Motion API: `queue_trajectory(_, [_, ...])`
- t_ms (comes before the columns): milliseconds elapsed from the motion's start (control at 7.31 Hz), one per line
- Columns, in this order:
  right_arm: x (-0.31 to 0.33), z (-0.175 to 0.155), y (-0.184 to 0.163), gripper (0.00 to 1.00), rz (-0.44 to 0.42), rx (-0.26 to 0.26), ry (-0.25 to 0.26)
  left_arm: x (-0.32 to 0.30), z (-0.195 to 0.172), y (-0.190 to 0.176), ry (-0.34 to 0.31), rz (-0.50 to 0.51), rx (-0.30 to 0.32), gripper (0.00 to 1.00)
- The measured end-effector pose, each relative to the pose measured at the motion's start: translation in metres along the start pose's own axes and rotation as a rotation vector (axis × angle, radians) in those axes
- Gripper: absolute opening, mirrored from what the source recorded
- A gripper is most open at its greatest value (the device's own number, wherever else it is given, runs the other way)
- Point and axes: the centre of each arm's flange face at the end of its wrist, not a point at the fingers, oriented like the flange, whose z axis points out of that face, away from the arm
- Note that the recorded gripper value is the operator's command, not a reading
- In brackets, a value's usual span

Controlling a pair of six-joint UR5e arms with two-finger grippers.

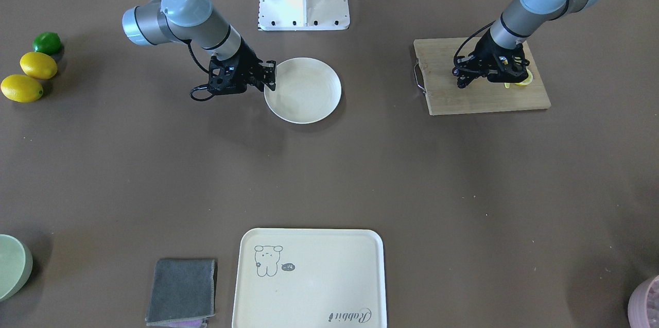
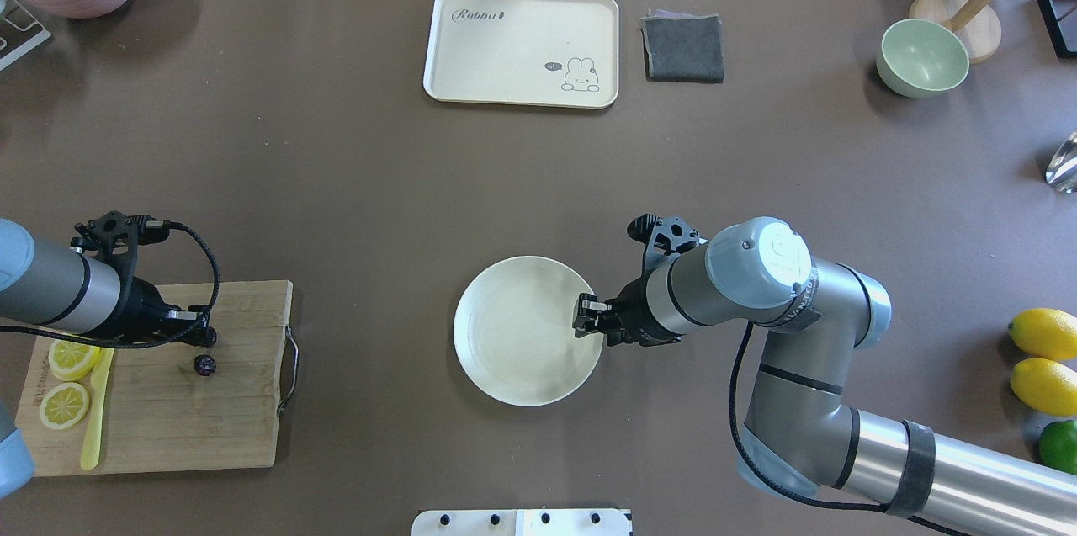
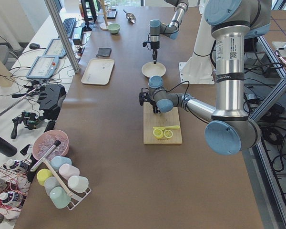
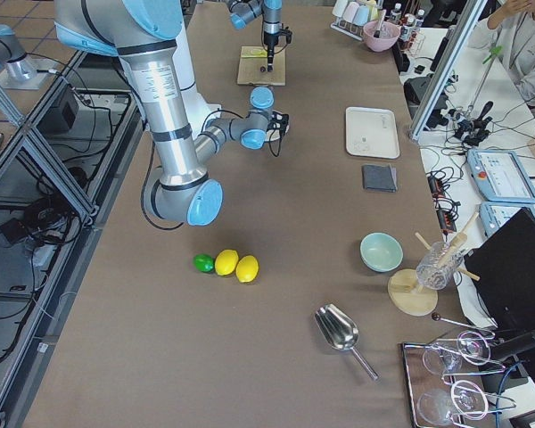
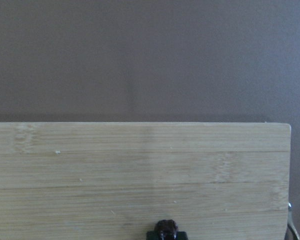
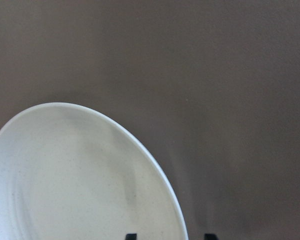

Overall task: Place red cherry on plate
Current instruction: 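Slide the plate to center and release with right while left grasps the dark cherries, then carry the cherries over the plate with the left gripper while the right gripper withdraws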

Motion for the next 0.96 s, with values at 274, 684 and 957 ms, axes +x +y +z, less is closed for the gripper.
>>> queue_trajectory(274, [-0.004, -0.019, -0.006, 0.99, 0.007, 0.019, -0.022, 0.011, -0.015, 0.001, 0.031, 0.009, 0.008, 0.14])
queue_trajectory(684, [0.050, -0.074, -0.072, 0.99, 0.048, 0.061, 0.010, 0.071, -0.041, -0.007, 0.125, 0.001, 0.037, 0.14])
queue_trajectory(957, [0.109, -0.123, -0.121, 0.99, -0.019, 0.068, 0.042, 0.164, -0.058, -0.024, 0.179, -0.086, 0.036, 0.15])
